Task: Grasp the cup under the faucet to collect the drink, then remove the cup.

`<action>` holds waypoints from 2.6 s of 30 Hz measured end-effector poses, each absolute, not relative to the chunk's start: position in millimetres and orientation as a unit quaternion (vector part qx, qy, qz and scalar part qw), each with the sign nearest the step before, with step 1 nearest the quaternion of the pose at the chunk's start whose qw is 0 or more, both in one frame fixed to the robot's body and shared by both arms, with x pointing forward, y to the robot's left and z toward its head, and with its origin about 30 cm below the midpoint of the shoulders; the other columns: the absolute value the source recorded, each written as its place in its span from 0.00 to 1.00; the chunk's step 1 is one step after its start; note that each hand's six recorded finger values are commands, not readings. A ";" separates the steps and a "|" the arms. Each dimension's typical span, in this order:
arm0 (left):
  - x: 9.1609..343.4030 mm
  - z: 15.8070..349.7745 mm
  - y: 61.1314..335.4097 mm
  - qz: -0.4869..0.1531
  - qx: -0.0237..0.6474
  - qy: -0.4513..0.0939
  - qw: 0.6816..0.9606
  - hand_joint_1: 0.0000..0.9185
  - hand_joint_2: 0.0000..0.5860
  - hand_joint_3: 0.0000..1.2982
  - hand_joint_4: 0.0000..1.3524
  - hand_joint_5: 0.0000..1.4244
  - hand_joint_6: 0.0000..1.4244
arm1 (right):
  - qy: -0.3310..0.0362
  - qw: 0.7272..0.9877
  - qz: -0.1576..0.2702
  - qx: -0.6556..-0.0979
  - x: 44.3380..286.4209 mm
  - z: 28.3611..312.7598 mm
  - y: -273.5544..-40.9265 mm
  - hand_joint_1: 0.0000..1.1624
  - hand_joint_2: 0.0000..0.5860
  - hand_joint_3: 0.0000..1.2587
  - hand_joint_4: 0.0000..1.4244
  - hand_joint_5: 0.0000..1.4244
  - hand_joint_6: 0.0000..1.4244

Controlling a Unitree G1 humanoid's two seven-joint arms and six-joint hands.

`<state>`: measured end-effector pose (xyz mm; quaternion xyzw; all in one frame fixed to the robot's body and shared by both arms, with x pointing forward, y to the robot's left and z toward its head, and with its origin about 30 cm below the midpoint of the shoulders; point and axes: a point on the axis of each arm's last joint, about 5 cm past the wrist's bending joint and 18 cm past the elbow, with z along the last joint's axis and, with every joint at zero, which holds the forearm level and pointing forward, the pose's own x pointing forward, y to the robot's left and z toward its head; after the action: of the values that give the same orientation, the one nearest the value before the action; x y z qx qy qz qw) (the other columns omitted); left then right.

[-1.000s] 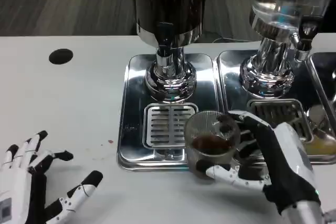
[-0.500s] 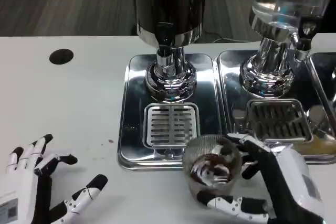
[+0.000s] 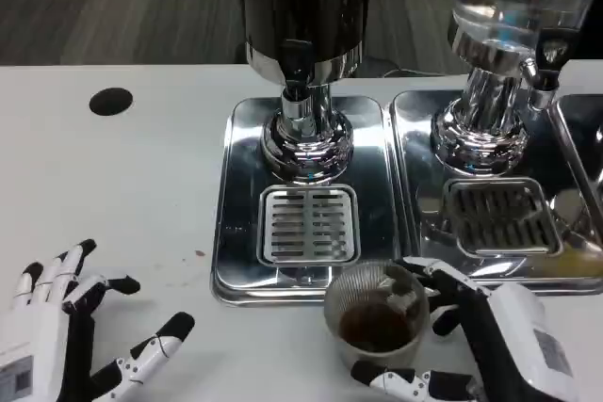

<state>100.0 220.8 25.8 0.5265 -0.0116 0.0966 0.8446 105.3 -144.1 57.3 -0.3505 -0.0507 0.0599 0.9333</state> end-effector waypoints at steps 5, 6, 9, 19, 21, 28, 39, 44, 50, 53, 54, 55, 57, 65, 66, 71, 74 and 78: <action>100.8 28.0 220.1 0.100 0.528 -0.015 0.843 0.00 0.17 0.40 0.00 0.07 0.03 | -0.054 0.932 0.056 -0.353 109.1 56.0 -146.8 0.69 0.37 0.49 0.50 0.41 0.45; 101.0 28.4 220.0 0.101 0.529 -0.016 0.843 0.00 0.17 0.40 0.00 0.07 0.03 | -0.055 0.932 0.057 -0.354 109.9 55.7 -147.0 0.69 0.37 0.48 0.50 0.41 0.45; 100.3 28.3 219.9 0.101 0.529 -0.015 0.842 0.00 0.17 0.40 0.00 0.07 0.03 | -0.055 0.933 0.057 -0.351 111.8 54.8 -147.6 0.69 0.36 0.43 0.47 0.39 0.44; 99.2 29.0 219.4 0.100 0.530 -0.014 0.842 0.00 0.16 0.40 0.00 0.07 0.03 | -0.052 0.933 0.066 -0.351 114.7 54.3 -152.5 0.61 0.35 0.26 0.33 0.29 0.39; 99.1 28.9 219.1 0.099 0.531 -0.014 0.842 0.00 0.15 0.40 0.00 0.07 0.03 | -0.053 0.930 0.071 -0.356 115.3 53.7 -153.4 0.59 0.35 0.23 0.30 0.27 0.37; 100.1 30.2 218.6 0.098 0.531 -0.016 0.841 0.00 0.14 0.42 0.00 0.07 0.03 | -0.057 0.922 0.105 -0.369 117.2 52.5 -153.8 0.53 0.34 0.09 0.13 0.16 0.31; 101.4 31.7 218.6 0.100 0.530 -0.020 0.842 0.00 0.12 0.42 0.00 0.07 0.03 | -0.052 0.918 0.141 -0.367 120.7 57.1 -156.2 0.45 0.31 0.00 0.00 0.00 0.12; 104.4 32.7 218.3 0.100 0.529 -0.024 0.842 0.00 0.12 0.42 0.00 0.08 0.03 | -0.057 0.926 0.140 -0.347 120.3 64.5 -159.1 0.44 0.30 0.00 0.00 0.00 0.11; 105.6 33.6 217.1 0.097 0.522 -0.036 0.847 0.00 0.12 0.42 0.00 0.08 0.03 | -0.039 0.935 0.151 -0.319 113.2 66.9 -168.2 0.41 0.31 0.00 0.00 0.00 0.09; 106.0 33.9 217.3 0.098 0.521 -0.038 0.847 0.00 0.12 0.41 0.00 0.08 0.03 | -0.044 0.946 0.135 -0.292 111.4 70.4 -176.1 0.37 0.33 0.00 0.00 0.00 0.09; 106.1 34.1 217.4 0.098 0.521 -0.039 0.847 0.00 0.12 0.39 0.00 0.08 0.03 | -0.048 0.949 0.126 -0.286 111.8 72.0 -179.0 0.33 0.37 0.00 0.00 0.00 0.08; 106.3 34.2 217.3 0.098 0.520 -0.040 0.848 0.00 0.12 0.38 0.00 0.08 0.03 | -0.052 0.951 0.119 -0.281 112.0 73.3 -181.5 0.28 0.43 0.00 0.00 0.00 0.04; 106.4 34.2 217.2 0.098 0.520 -0.040 0.848 0.00 0.11 0.36 0.00 0.08 0.03 | -0.061 0.953 0.109 -0.276 112.0 75.3 -184.7 0.11 0.64 0.04 0.00 0.00 0.00; 109.4 39.6 208.9 0.107 0.515 -0.056 0.849 0.00 0.12 0.25 0.00 0.08 0.03 | -0.098 0.938 -0.001 -0.332 124.4 90.8 -200.1 0.00 1.00 0.09 0.00 0.00 0.00; 109.6 39.9 207.7 0.104 0.518 -0.060 0.847 0.00 0.13 0.23 0.00 0.08 0.03 | -0.098 0.932 -0.006 -0.349 126.1 91.0 -200.5 0.00 1.00 0.09 0.00 0.00 0.00; 105.2 36.8 203.3 0.099 0.516 -0.056 0.849 0.00 0.20 0.15 0.00 0.07 0.02 | -0.109 0.870 -0.040 -0.480 133.0 86.1 -199.2 0.00 1.00 0.08 0.00 0.00 0.00; 99.7 34.0 201.3 0.099 0.518 -0.055 0.848 0.00 0.22 0.13 0.00 0.06 0.01 | -0.097 0.817 -0.035 -0.567 136.8 73.0 -198.8 0.01 1.00 0.07 0.00 0.00 0.00; 90.0 28.9 192.2 0.078 0.527 -0.054 0.845 0.00 0.22 0.13 0.00 0.06 0.01 | -0.073 0.796 -0.024 -0.600 137.6 56.5 -199.2 0.02 1.00 0.04 0.00 0.00 0.00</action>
<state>90.0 192.2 28.9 0.5271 -0.0543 0.0778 0.8445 137.6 -199.2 56.5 -0.6004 -0.0727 -0.0241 0.7960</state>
